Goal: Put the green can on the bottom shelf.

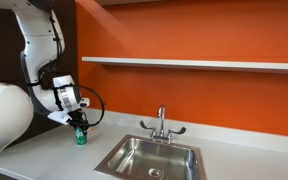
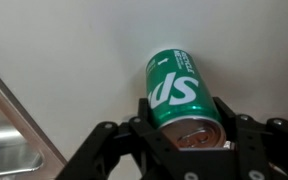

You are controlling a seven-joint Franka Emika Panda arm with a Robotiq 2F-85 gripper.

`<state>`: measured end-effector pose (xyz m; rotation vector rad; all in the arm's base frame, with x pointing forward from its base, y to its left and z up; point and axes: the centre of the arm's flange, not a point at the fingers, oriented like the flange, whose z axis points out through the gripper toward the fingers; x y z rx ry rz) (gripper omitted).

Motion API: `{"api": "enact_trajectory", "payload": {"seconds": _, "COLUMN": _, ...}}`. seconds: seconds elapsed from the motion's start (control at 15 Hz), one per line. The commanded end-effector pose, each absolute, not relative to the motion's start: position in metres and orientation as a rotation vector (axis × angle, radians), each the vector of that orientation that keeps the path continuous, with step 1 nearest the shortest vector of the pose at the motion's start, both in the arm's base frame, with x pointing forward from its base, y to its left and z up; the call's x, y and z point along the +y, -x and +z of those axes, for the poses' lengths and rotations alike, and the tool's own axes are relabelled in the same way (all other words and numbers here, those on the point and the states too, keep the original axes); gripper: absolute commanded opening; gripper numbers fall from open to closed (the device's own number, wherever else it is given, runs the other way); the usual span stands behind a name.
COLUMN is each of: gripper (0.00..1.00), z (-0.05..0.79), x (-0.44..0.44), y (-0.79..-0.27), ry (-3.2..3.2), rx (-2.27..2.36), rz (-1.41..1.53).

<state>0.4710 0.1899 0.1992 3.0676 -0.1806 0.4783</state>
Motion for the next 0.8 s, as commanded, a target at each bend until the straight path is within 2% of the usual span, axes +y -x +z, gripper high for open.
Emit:
{"api": "enact_trajectory", "payload": {"seconds": 0.0, "gripper": 0.38, "z": 0.195, "x": 0.193, "y": -0.473, "ry": -3.061, "rx": -0.206, "rz": 0.504}}
{"api": "enact_trajectory", "payload": {"seconds": 0.73, "gripper": 0.38, "z": 0.260, "x": 0.174, "y": -0.464, "ry": -3.039, "rx": -0.311, "rz": 0.411}}
